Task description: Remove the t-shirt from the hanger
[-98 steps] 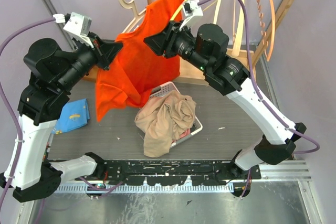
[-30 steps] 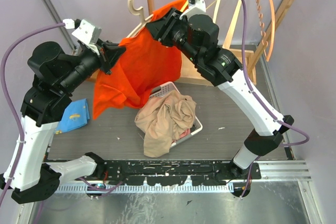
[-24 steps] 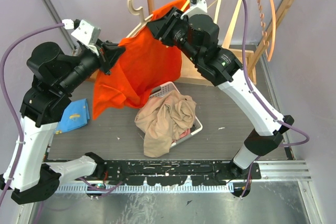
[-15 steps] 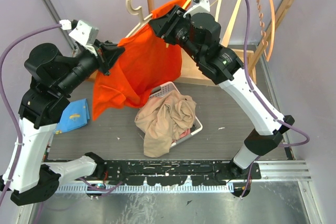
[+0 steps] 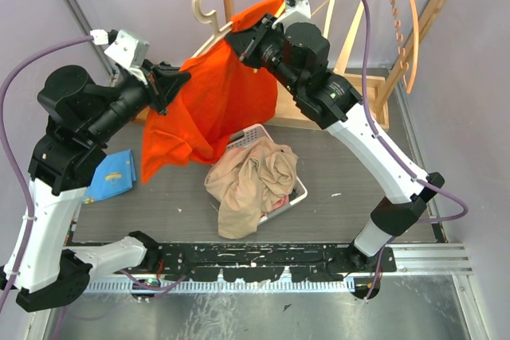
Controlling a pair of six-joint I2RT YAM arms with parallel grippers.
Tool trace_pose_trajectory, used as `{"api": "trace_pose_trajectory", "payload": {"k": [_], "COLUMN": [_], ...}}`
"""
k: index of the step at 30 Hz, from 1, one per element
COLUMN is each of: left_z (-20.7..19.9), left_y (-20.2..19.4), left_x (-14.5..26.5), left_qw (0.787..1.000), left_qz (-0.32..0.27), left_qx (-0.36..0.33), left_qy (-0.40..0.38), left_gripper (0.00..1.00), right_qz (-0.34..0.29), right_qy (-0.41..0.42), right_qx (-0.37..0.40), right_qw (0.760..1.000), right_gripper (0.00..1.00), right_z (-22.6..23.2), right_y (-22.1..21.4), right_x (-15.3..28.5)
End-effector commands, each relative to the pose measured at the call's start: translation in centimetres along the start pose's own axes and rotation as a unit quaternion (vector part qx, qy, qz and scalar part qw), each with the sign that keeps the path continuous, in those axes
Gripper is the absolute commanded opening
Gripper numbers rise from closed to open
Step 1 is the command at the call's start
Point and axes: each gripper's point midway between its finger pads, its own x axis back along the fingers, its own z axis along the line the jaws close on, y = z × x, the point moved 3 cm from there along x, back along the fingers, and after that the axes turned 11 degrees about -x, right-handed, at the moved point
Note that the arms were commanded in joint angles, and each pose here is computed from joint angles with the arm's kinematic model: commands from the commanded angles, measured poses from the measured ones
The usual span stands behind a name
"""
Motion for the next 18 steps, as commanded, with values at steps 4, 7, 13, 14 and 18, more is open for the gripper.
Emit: {"api": "trace_pose_trajectory", "payload": {"k": [4, 7, 13, 14, 18], "left_z": [0.4, 0.7, 1.2, 1.3, 1.3], "left_y": [1.3, 0.8, 0.3, 0.3, 0.6], "left_x": [-0.8, -1.3, -2.3, -2.5, -3.1], "left_qw": [1.0, 1.0, 0.999, 0.999, 0.999], "left_qz": [-0.026, -0.011, 0.01, 0.011, 0.005], "left_qx": [0.009, 0.015, 0.026, 0.026, 0.029], "left_qy": [0.012, 0.019, 0.038, 0.04, 0.044], "left_gripper": [0.0, 0.0, 0.0, 0.0, 0.0], "right_qz": [-0.031, -0.02, 0.033, 0.042, 0.072], "right_qy": [0.069, 0.093, 0.138, 0.143, 0.145], "right_qx": [0.011, 0.016, 0.021, 0.021, 0.026], "right_qw": [0.997, 0.995, 0.99, 0.989, 0.986], "right_gripper": [0.01, 0.01, 0.01, 0.01, 0.01], "right_z": [3.4, 4.2, 5.5, 5.6, 5.6], "right_y": [2.6, 2.4, 0.7, 0.4, -0.5], "right_x": [2.0, 2.1, 2.0, 1.9, 1.9]}}
